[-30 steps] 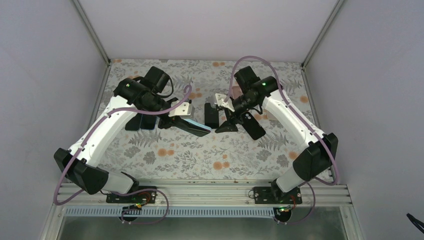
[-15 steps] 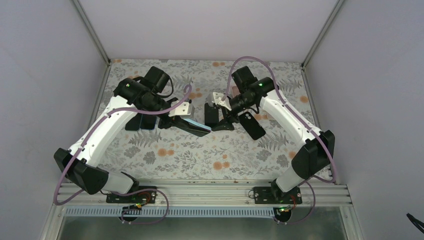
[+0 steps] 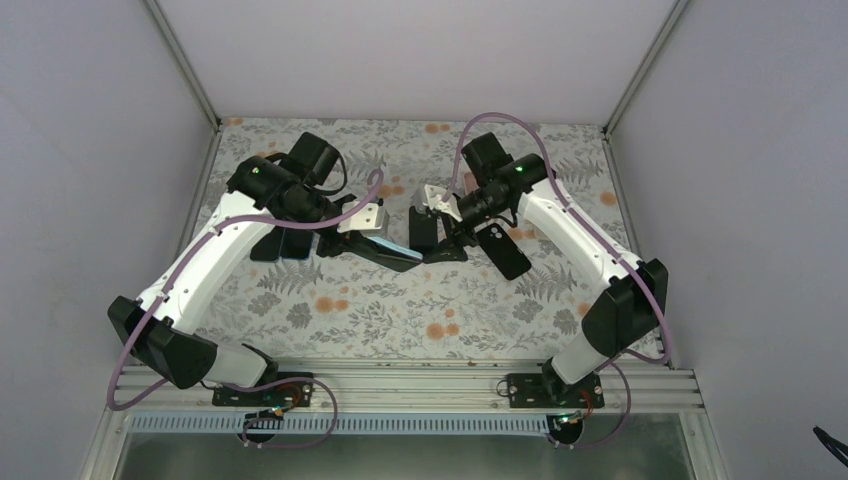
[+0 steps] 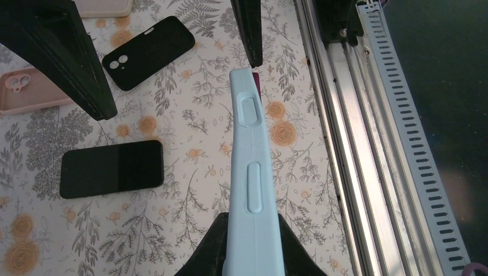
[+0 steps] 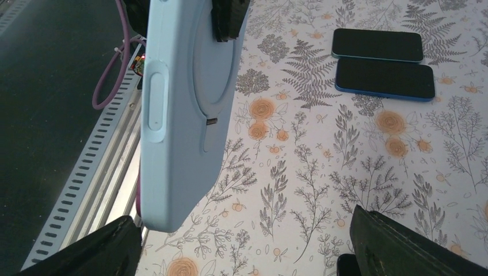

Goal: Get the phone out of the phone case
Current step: Remove the phone case from the phone.

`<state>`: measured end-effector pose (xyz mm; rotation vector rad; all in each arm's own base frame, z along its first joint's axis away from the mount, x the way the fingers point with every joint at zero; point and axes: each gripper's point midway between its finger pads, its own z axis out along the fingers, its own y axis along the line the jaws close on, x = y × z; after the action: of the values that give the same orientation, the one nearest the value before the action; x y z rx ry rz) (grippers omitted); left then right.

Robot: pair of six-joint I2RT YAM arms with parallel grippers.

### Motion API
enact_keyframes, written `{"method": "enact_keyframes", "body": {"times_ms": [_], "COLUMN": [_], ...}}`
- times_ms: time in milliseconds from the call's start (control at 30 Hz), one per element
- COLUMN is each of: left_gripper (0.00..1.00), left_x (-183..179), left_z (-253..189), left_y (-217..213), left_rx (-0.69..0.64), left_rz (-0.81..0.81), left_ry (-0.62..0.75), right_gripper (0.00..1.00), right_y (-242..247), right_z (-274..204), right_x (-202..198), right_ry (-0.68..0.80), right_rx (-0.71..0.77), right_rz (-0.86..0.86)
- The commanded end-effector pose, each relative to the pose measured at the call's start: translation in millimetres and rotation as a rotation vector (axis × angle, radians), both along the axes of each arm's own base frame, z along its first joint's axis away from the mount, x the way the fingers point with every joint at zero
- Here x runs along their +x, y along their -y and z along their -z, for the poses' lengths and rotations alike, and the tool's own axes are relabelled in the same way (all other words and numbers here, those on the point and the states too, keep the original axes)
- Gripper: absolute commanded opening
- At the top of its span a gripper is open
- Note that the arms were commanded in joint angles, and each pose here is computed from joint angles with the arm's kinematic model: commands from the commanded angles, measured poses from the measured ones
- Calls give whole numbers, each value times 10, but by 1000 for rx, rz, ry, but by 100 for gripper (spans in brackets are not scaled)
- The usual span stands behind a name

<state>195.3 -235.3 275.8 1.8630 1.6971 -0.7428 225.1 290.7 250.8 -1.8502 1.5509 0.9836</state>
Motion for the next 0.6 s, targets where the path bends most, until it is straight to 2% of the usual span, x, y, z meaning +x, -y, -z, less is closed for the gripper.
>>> {"method": "enact_keyframes", "body": {"times_ms": [0, 567], "left_gripper": [2, 2], "left_x": [3, -48], "left_z": [-188, -260], "left_y": [30, 29], "left_rx": [-61, -76], "left_rz": [6, 19], "left_ry": [53, 50], "right_gripper": [93, 91], "right_y": [-63, -102], "right_z": [-115, -33], "right_x": [-87, 250], "right_ry": [1, 48], "right_rx": [38, 20], "right_rz": [-40, 53]}}
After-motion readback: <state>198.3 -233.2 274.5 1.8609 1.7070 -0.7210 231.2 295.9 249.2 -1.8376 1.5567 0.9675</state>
